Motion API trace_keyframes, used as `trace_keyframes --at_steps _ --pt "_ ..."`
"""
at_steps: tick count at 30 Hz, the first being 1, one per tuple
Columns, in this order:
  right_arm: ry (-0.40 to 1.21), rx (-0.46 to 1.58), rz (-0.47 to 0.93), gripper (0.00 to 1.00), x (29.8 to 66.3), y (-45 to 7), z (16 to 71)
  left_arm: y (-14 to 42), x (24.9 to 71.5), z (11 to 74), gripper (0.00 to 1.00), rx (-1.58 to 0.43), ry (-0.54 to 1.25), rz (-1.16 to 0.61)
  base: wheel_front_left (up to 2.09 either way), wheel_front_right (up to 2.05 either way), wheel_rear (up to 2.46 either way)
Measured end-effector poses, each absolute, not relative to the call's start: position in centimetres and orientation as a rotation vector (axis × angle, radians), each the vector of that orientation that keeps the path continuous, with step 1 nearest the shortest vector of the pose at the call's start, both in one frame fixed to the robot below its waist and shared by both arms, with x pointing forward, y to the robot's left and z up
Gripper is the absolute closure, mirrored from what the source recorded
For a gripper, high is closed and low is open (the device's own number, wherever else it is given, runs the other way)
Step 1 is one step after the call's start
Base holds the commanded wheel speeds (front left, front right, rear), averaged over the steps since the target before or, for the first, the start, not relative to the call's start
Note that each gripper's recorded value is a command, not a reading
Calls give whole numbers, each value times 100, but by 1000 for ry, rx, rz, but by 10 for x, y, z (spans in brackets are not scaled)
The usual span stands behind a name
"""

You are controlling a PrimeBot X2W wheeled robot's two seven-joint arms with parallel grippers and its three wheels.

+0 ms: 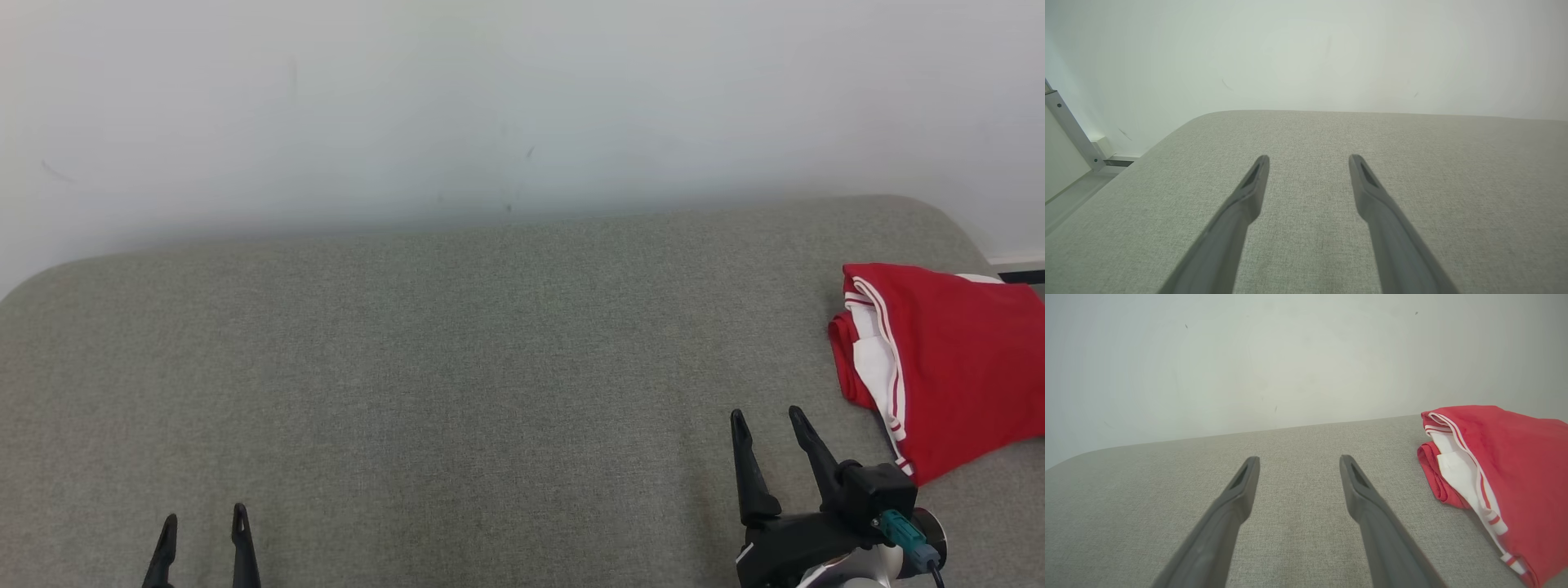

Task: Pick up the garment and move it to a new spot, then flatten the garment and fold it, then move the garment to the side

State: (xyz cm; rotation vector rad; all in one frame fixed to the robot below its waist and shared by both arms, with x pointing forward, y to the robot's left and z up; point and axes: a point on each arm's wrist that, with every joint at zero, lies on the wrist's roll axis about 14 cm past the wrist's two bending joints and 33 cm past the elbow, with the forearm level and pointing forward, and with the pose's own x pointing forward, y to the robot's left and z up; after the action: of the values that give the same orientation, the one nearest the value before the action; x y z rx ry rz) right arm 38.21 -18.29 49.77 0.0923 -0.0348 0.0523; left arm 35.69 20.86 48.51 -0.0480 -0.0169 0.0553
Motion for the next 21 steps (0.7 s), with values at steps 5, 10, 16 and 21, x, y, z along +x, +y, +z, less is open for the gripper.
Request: trace_keyframes --at_steps 5,10,16,21 --pt "-35 93 50 0 382 -184 497 207 357 485 0 -56 -16 48 0 0 0" --pt "-27 93 51 0 380 -183 495 206 357 484 0 -64 -13 44 0 0 0" --pt "-17 98 55 0 380 -181 491 207 357 482 0 -68 -8 43 0 0 0" --pt "-9 100 60 0 380 -180 489 207 356 478 0 -66 3 44 0 0 0"
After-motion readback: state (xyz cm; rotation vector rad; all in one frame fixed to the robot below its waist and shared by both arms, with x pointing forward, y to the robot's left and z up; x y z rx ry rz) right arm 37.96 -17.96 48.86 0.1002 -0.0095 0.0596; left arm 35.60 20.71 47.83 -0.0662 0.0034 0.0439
